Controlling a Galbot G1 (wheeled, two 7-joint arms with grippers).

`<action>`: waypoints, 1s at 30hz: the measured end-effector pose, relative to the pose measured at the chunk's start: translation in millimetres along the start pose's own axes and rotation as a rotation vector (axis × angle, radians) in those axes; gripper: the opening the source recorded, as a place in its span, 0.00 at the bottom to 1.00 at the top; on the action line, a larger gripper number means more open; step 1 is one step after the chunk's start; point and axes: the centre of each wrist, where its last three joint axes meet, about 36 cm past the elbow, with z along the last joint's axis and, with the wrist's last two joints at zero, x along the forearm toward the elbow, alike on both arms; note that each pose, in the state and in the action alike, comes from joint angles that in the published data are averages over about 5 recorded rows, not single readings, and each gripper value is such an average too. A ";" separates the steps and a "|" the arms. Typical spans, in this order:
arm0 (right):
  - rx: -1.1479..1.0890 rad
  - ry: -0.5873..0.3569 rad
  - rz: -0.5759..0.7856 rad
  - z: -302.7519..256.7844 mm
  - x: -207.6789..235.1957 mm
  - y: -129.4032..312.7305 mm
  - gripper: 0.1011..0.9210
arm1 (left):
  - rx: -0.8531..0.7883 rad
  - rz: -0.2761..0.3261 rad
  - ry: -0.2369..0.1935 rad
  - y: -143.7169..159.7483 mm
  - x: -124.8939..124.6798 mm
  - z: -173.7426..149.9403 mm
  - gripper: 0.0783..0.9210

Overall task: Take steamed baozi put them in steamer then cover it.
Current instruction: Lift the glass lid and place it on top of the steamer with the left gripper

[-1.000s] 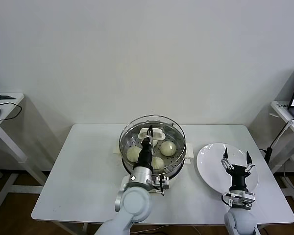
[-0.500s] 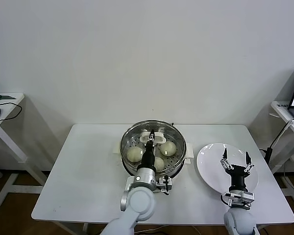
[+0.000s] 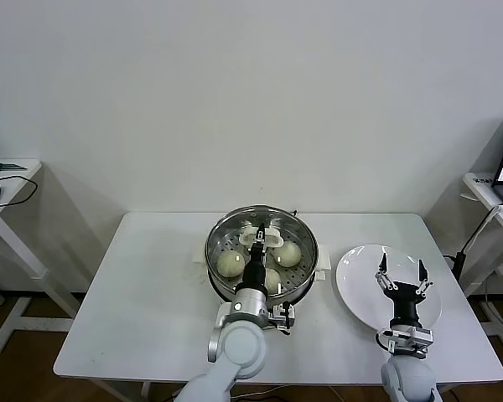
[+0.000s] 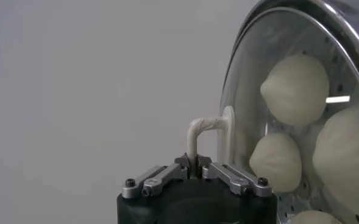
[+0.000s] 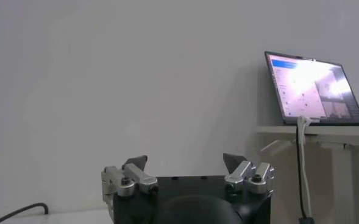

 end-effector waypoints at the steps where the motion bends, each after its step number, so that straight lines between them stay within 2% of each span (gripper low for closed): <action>1: 0.001 0.000 0.000 0.4 0.1 0.1 0.88 | 0.002 0.002 0.001 -0.1 0.4 -0.2 0.13; 20: 0.002 -0.001 -0.004 3.2 1.5 3.2 0.88 | 0.037 0.019 0.000 2.0 1.1 -0.5 0.13; 23: 0.002 0.001 -0.006 4.4 2.6 4.5 0.88 | 0.041 0.018 -0.001 3.0 2.1 -0.4 0.18; 30: 0.001 0.002 -0.014 5.1 3.0 7.6 0.88 | 0.051 0.017 -0.001 5.5 7.9 2.9 0.42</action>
